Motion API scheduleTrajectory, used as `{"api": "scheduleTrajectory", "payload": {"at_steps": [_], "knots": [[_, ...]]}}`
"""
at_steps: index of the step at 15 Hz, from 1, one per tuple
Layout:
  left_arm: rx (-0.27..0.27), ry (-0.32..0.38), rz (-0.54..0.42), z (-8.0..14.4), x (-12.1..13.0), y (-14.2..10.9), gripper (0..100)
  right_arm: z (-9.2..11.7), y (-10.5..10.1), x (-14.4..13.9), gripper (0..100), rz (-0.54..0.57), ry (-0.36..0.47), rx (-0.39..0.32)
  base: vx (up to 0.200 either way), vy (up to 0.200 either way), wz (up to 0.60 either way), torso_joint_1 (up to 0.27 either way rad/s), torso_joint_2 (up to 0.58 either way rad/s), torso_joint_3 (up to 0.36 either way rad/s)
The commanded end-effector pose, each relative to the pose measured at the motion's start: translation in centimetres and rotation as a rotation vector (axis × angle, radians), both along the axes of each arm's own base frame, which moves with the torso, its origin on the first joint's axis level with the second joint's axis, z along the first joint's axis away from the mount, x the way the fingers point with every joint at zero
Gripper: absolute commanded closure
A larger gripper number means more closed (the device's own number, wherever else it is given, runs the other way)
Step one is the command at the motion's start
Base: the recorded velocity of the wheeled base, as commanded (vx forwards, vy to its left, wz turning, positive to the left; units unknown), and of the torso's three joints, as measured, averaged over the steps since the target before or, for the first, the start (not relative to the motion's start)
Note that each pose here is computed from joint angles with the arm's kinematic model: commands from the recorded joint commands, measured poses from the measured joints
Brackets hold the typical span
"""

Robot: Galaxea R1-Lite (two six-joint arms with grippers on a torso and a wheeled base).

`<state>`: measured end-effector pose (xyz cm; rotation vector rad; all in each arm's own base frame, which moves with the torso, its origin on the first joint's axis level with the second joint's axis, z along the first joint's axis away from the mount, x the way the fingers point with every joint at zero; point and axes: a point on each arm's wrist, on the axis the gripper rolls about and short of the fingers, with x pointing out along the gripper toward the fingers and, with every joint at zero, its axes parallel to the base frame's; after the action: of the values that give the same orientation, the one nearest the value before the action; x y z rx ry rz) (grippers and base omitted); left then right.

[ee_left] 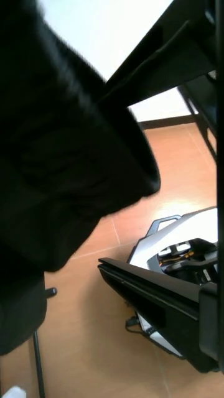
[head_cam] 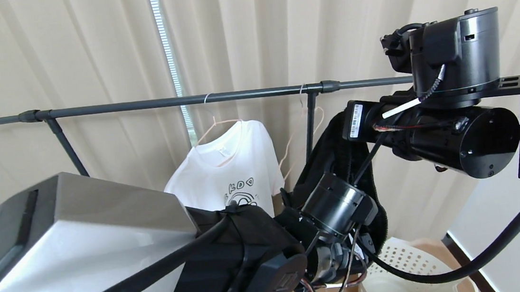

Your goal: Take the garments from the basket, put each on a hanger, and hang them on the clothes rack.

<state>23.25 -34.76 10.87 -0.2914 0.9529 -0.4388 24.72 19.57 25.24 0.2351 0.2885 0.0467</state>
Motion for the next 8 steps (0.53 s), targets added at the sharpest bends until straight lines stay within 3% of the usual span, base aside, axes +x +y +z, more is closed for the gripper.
{"api": "scheduleTrajectory", "payload": {"at_steps": [1,8], "knots": [[0.009,0.002,0.01,-0.4,0.3,0.0,0,0.2,-0.1,-0.1,100,0.0,-0.005,0.005,0.0,0.0,0.0,0.0,0.0,0.0],[0.082,0.044,-0.016,-2.6,-1.1,0.3,0,0.4,0.0,0.0,100,-0.004,-0.016,0.018,0.0,0.0,0.0,0.0,0.0,0.0]]}}
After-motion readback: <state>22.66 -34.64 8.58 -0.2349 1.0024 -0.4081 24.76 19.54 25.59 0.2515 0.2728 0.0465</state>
